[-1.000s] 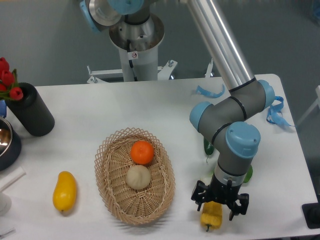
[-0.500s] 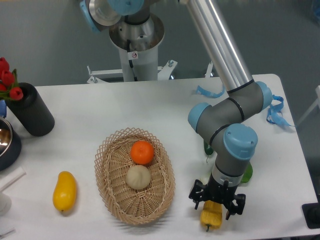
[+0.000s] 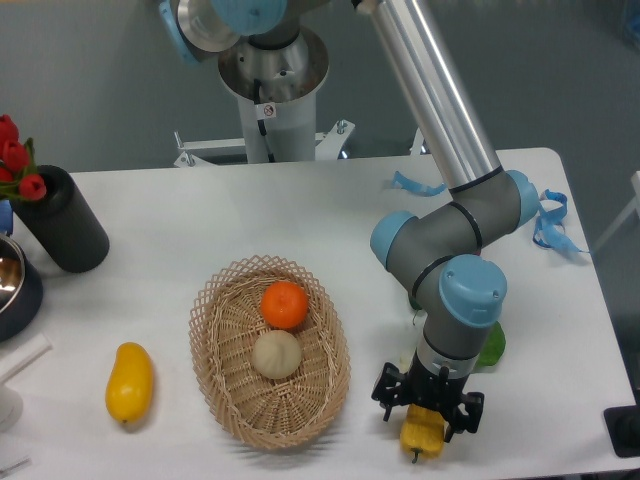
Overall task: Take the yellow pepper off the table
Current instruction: 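Close the gripper around the yellow bell pepper, then lift the held pepper up off the table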
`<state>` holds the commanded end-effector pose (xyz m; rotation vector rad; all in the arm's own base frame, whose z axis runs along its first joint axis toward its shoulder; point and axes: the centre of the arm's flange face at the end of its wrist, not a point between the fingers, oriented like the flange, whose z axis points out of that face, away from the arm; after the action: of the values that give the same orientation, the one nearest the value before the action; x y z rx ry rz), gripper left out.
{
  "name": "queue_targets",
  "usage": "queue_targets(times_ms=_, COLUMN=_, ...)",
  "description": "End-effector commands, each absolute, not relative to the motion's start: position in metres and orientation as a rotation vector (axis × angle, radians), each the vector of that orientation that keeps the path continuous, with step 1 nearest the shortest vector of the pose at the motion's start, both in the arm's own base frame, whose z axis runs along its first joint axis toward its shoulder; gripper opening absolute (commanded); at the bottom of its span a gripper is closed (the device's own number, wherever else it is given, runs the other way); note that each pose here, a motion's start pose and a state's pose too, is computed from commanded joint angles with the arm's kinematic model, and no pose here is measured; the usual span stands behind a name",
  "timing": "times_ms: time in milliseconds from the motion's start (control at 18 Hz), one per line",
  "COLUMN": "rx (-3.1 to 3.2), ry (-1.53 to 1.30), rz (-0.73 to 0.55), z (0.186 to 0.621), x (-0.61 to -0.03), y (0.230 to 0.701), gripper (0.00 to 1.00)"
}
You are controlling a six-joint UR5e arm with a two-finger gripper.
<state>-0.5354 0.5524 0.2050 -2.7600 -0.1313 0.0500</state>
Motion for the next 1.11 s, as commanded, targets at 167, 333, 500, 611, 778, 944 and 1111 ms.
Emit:
queue_targets(times_ms=167, rx=-2.776, ry=-0.138, rz=0.071, z=0.206, x=-0.537, y=0.551, gripper=0.52)
queue_targets(times_ms=333, rx=-2.773, ry=-0.137, rz=0.077, z=0.209, x=-0.537, y=0.551, gripper=0.37)
queue_targets(times_ms=500, rx=-2.771, ry=-0.134, rz=0.082, z=0.211, x=-0.538, y=0.551, gripper=0.35)
queue_targets(times_ms=611, rx=-2.764, ry=-0.132, rz=0.094, z=0.216, x=-0.54, y=0.553, gripper=0.35)
queue_targets(times_ms=778, rx=-2.751, ry=-0.072, rz=0.134, z=0.231, x=-0.544, y=0.554, gripper=0.35)
queue_targets(times_ms=944, rx=-2.727, ry=0.033, rz=0.214, z=0.26, x=-0.55, y=0.552, gripper=0.35)
queue_targets(times_ms=1111, rx=-2.697, ry=0.098, rz=0.301, z=0.298, x=-0.562, y=0.536, gripper=0.35)
